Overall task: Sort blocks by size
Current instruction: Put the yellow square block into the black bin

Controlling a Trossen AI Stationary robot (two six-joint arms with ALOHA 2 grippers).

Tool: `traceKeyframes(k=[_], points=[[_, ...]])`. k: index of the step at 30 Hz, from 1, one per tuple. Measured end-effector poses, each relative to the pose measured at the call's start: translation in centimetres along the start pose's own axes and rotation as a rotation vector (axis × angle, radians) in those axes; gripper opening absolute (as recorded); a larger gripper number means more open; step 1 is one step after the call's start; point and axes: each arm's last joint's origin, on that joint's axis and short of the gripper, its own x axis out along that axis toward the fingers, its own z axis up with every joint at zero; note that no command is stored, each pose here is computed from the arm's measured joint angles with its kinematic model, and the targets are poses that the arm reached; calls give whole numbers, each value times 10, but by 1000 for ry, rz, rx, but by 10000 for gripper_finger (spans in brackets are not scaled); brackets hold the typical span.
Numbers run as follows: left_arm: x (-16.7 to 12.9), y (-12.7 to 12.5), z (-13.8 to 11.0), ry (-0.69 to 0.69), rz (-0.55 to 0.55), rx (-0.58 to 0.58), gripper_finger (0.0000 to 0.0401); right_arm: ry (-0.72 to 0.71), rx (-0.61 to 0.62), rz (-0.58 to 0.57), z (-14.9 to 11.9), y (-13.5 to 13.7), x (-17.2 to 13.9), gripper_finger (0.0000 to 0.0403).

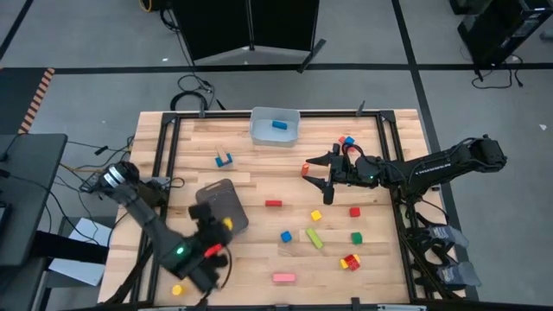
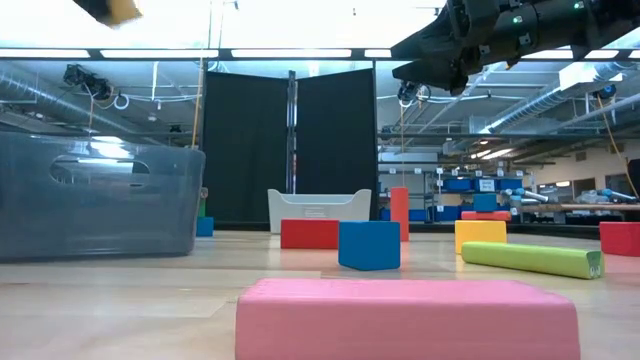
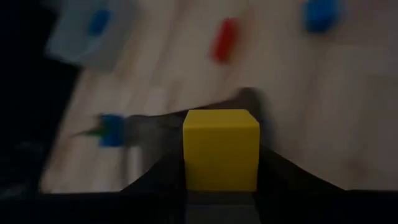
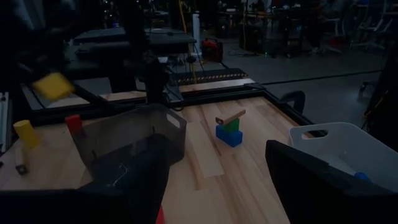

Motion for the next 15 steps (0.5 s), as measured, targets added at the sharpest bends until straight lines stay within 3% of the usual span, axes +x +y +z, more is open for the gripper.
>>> traceKeyframes(k=[5,15], points=[[37,20,-1,48,83,-70,137,0,-1,8,0,2,0,274],[97,54,-29,38,-86,-257,149,0,-1,9,0,2,-1,274]])
